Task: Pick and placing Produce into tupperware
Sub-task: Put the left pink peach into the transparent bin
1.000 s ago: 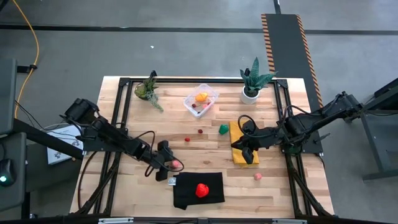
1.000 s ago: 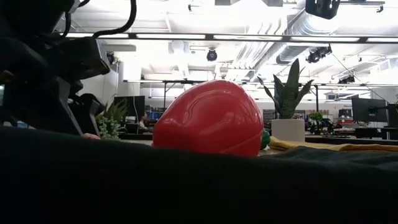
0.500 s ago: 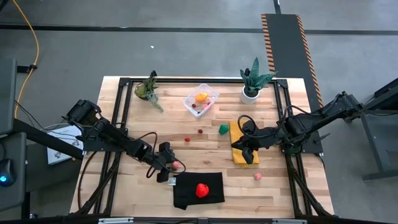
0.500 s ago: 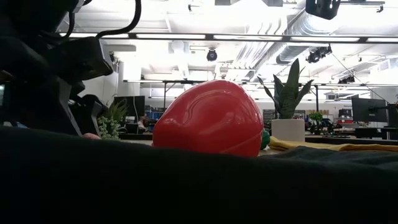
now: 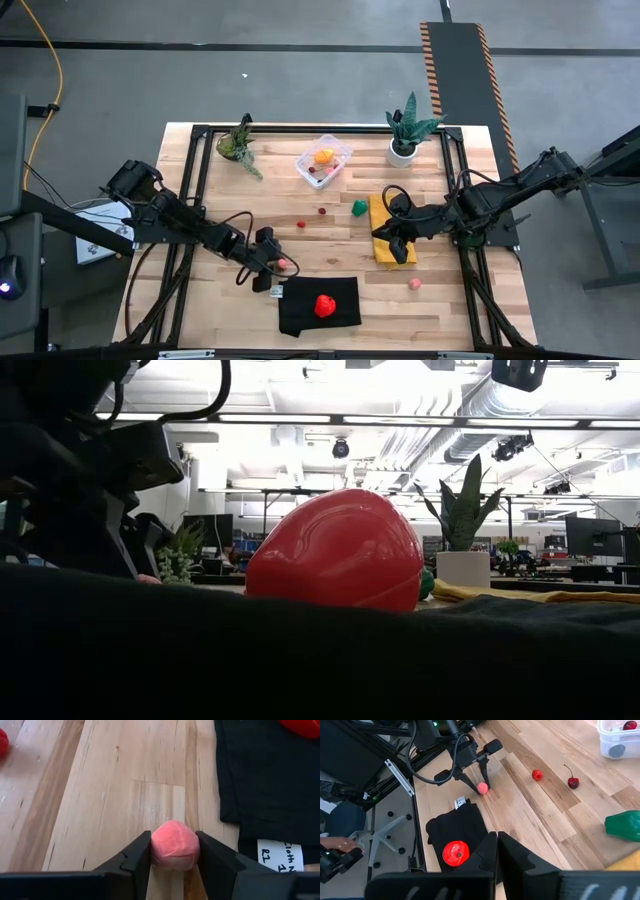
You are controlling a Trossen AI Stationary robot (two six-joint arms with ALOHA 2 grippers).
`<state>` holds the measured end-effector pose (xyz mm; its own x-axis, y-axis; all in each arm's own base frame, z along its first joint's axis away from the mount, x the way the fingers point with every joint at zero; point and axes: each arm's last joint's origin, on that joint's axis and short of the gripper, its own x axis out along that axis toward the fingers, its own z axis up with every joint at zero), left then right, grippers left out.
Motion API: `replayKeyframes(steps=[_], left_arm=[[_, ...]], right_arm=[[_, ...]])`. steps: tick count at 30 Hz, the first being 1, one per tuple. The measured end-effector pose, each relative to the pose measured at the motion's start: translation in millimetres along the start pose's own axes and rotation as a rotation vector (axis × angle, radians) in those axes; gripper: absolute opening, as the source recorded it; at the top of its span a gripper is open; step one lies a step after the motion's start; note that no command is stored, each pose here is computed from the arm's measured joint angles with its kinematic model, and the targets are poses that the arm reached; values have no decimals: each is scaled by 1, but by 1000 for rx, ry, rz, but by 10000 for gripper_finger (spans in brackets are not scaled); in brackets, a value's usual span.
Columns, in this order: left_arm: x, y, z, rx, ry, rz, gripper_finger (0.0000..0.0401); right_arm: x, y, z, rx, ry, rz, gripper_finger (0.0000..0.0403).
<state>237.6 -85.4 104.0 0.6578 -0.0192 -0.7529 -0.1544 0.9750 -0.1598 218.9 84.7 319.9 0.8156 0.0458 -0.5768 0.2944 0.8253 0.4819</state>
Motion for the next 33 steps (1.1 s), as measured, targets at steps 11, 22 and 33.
replayKeyframes(steps=[11,22,33], left_arm=[[-8,-7,11,-49,5,-87,141],[-28,-26,51,21,8,-148,127],[-62,-39,114,179,66,-73,128]], right_arm=[[0,0,0,-2,0,0,5],[0,0,0,-8,0,0,5],[0,1,0,-51,-5,5,5]])
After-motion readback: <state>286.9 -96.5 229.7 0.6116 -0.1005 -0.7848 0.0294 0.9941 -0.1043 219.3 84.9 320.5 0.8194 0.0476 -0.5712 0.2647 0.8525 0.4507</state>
